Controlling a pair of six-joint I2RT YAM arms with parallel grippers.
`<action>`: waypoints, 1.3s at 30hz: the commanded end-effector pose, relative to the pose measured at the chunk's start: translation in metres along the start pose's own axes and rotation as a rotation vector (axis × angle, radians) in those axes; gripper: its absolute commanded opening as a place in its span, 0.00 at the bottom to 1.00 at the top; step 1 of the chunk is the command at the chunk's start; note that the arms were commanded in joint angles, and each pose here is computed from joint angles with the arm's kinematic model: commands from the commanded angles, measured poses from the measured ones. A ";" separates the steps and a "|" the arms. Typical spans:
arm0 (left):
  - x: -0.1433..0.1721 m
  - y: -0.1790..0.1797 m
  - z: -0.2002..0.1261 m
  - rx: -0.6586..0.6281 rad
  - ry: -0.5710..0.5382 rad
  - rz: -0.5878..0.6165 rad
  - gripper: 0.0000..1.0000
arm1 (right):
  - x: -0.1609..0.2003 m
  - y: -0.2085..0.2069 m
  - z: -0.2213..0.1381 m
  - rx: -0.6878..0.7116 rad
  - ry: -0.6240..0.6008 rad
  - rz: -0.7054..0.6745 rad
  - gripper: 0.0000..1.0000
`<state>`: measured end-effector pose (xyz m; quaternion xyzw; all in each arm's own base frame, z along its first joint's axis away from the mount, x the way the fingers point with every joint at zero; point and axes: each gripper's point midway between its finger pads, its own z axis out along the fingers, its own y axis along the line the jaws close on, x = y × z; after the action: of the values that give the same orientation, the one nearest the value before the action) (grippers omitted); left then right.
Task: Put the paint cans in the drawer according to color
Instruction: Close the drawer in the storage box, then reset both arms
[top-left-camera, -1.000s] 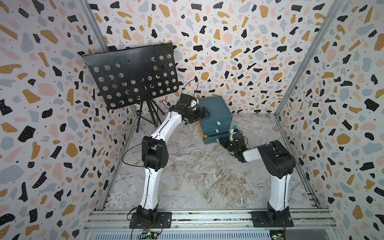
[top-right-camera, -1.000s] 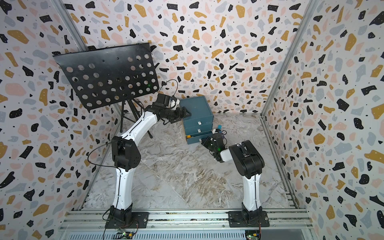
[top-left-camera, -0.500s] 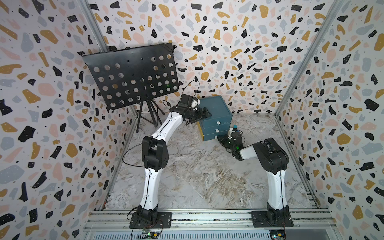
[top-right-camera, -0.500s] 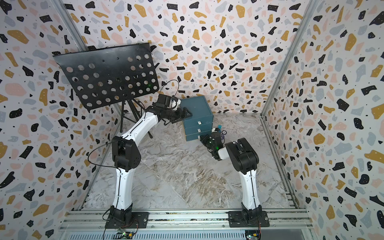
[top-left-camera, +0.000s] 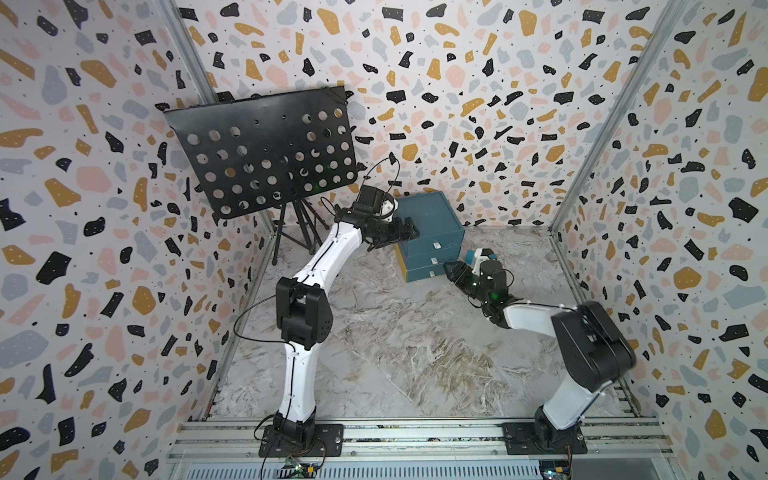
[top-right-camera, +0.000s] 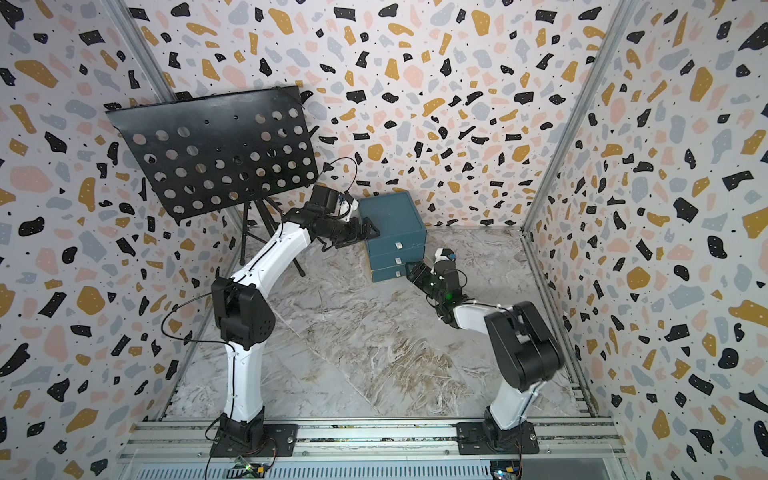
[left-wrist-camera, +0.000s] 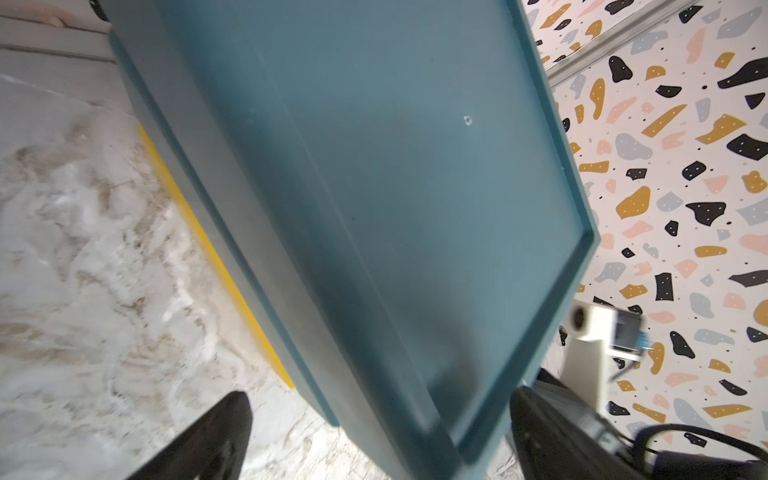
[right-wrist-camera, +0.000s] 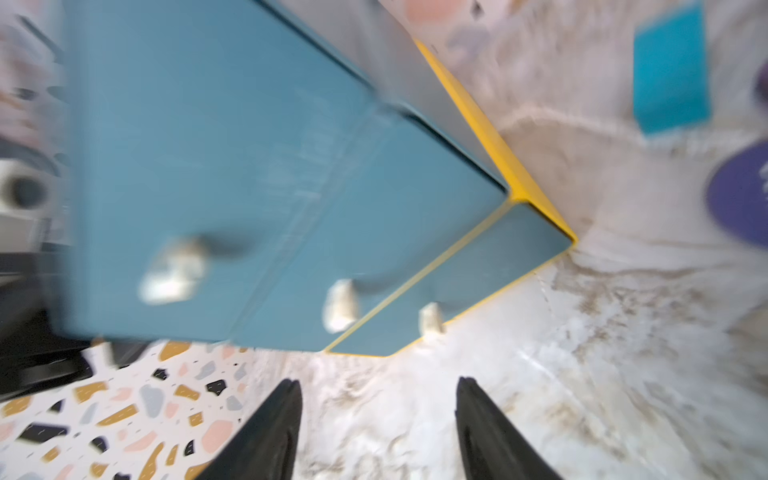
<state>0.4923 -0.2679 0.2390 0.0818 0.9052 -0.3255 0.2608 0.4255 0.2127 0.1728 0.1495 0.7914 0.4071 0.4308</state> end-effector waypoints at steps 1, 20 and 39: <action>-0.008 -0.024 -0.058 -0.034 -0.090 0.115 1.00 | -0.003 -0.007 -0.049 0.144 0.029 -0.174 0.69; 0.117 0.122 -0.157 -0.724 -0.607 0.446 1.00 | -0.024 -0.090 -0.208 0.713 -0.061 -0.755 1.00; 0.172 0.201 -0.137 -0.983 -0.656 0.448 1.00 | -0.050 -0.161 -0.189 0.966 -0.187 -0.830 1.00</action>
<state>0.3569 -0.0338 0.1256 0.0448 0.8069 0.1811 0.5604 0.3082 -0.0076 0.1199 0.0186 0.8546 -0.2099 0.4746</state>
